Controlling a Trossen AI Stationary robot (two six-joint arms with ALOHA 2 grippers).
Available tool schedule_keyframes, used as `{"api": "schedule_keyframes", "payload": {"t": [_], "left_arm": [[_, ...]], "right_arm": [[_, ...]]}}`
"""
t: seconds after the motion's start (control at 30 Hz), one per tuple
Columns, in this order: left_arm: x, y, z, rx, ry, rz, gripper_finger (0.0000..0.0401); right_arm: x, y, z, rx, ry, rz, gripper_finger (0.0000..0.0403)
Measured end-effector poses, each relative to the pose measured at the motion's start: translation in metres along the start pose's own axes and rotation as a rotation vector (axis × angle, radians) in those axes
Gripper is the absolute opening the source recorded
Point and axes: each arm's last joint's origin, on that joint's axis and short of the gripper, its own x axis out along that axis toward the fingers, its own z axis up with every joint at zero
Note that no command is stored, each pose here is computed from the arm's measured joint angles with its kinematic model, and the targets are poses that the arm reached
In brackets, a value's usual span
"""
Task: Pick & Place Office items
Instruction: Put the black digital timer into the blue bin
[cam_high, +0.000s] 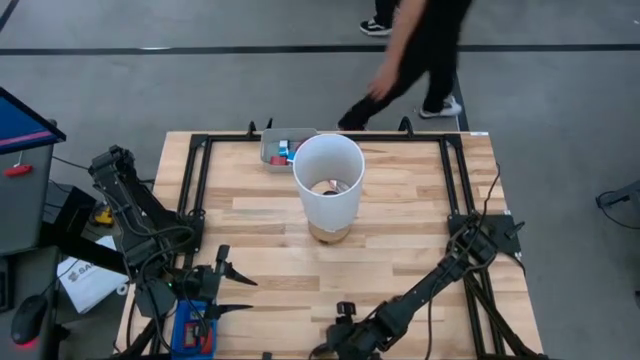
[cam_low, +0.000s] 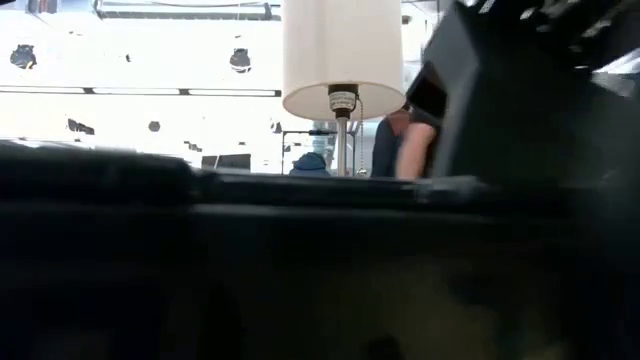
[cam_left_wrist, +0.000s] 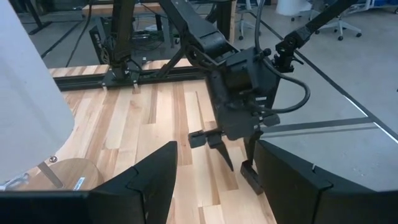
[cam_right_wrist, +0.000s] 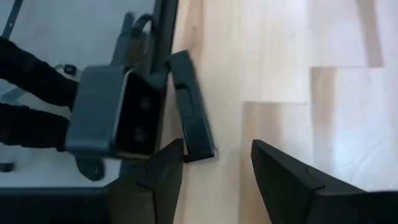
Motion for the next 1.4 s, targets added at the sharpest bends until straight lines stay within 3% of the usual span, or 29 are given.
{"api": "schedule_keyframes", "payload": {"t": [0.33,0.67,1.13,1.4], "left_arm": [[0.000,0.000,0.000,0.000,-0.001,0.003,0.0209],[0.003,0.003,0.001,-0.005,-0.001,0.021,0.0209],[0.003,0.004,0.000,0.004,0.007,0.020,0.0209],[-0.005,0.000,-0.026,0.111,0.172,0.037,0.0209]], "right_arm": [[0.014,-0.008,-0.003,0.019,0.044,0.029,0.0123],[0.013,-0.021,0.017,0.095,0.010,0.037,0.0011],[0.001,-0.058,0.088,0.157,-0.150,0.025,0.0009],[-0.033,-0.067,0.140,0.202,-0.234,0.007,0.0004]]}}
